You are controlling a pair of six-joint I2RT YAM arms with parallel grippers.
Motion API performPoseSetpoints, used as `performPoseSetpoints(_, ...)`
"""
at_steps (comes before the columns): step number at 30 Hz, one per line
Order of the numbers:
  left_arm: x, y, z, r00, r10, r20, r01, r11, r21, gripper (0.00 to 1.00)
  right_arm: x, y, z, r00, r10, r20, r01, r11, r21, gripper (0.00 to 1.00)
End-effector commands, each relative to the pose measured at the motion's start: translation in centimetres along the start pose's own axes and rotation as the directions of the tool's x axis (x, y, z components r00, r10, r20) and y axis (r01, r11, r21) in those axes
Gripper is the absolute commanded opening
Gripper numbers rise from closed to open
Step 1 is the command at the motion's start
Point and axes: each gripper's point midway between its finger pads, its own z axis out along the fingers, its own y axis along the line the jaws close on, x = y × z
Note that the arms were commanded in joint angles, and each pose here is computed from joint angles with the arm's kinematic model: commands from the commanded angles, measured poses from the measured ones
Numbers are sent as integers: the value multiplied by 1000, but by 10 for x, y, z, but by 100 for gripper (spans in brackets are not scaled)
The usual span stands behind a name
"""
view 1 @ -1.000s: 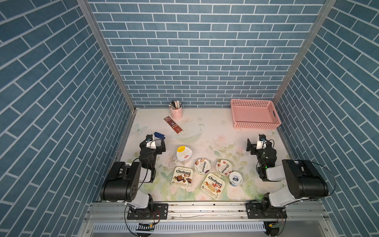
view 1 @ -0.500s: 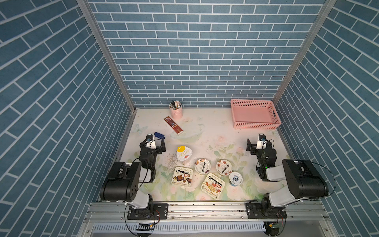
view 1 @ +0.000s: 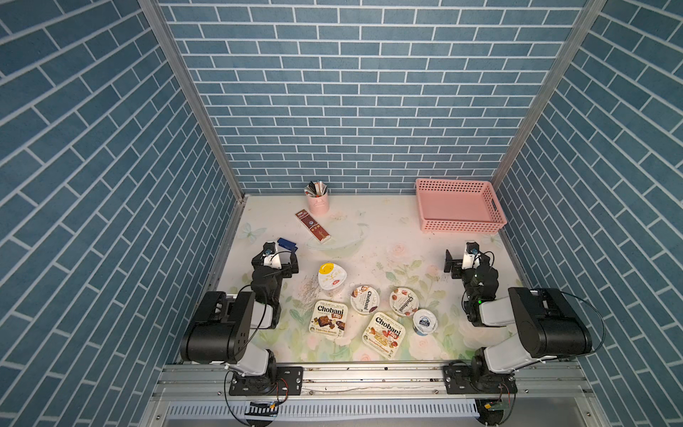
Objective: Put the yogurt in the basket
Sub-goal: Move the basket to the center of the board.
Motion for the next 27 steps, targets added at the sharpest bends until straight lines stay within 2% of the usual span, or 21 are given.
performPoseSetpoints(1,-9,1,1,999,-10,30,10,1000,-2,100,-13,-2,2,999,16,37,-16,1000,0,87)
performPoseSetpoints(3,-8,1,1,1000,-10,29,10,1000,-1,100,-14,1,14,999,5,-43,-6,1000,-20,82)
performPoseSetpoints(5,-9,1,1,999,-11,30,11,1000,-1,100,-23,-1,34,987,29,-155,-32,999,-19,81)
performPoseSetpoints(7,-9,1,1,999,-10,30,10,1000,-1,100,-34,-5,49,972,82,-221,-83,997,5,81)
performPoseSetpoints(11,-8,1,1,1000,-11,27,11,1000,-1,100,-40,12,79,902,153,-404,-184,982,-40,81)
performPoseSetpoints(13,-8,1,1,1000,-11,27,11,1000,0,100,-44,29,90,874,147,-464,-212,973,-90,83)
performPoseSetpoints(21,-8,1,2,1000,-11,26,11,1000,0,100,-58,104,150,820,-13,-572,-167,951,-261,85)
performPoseSetpoints(27,-7,7,5,1000,-22,13,23,999,-37,100,-38,111,213,792,-28,-610,-115,974,-194,82)
